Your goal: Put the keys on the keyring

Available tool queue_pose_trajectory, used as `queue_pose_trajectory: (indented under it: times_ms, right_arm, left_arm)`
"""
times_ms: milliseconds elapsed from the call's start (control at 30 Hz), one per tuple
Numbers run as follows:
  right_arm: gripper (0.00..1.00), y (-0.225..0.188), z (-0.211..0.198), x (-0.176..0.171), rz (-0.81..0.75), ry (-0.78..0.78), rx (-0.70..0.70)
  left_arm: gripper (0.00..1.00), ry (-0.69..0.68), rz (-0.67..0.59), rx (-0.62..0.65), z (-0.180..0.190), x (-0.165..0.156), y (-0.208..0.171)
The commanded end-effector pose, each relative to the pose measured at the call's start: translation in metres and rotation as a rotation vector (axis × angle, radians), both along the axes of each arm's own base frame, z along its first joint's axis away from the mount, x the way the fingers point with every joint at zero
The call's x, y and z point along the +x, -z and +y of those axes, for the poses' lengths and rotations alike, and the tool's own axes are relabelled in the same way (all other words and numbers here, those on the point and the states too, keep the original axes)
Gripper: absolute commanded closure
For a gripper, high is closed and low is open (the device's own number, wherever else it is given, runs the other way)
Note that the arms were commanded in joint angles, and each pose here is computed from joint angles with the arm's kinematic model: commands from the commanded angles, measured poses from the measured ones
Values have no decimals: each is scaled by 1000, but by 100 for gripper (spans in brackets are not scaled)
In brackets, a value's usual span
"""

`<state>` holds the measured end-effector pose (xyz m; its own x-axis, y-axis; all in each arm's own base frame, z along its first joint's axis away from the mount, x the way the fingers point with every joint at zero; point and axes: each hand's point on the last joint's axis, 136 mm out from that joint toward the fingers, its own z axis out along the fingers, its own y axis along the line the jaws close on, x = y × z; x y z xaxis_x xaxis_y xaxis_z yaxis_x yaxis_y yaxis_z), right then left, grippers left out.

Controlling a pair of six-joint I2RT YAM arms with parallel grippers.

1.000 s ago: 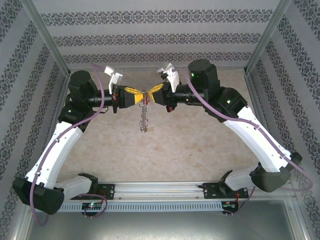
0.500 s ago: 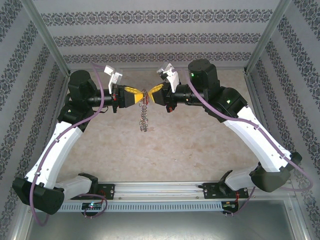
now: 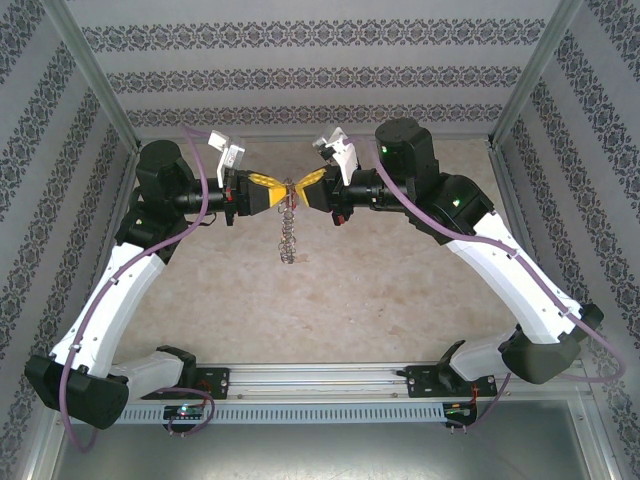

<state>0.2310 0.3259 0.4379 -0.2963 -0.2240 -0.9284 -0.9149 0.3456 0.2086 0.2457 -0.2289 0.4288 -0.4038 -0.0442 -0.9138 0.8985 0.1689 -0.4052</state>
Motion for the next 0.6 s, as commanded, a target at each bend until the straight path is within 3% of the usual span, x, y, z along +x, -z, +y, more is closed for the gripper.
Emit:
queue_pose_trajectory:
  times_ms: [0,567]
  right_arm:
    - [100,4,2,-1,-24,-16,-15]
    - [100,1,-1,-3,-41,-15,-13]
  left_arm:
    - [100,31,-80,-27,-2,-9,-23]
    - [100,29,-79,-25,-2,-8,-22]
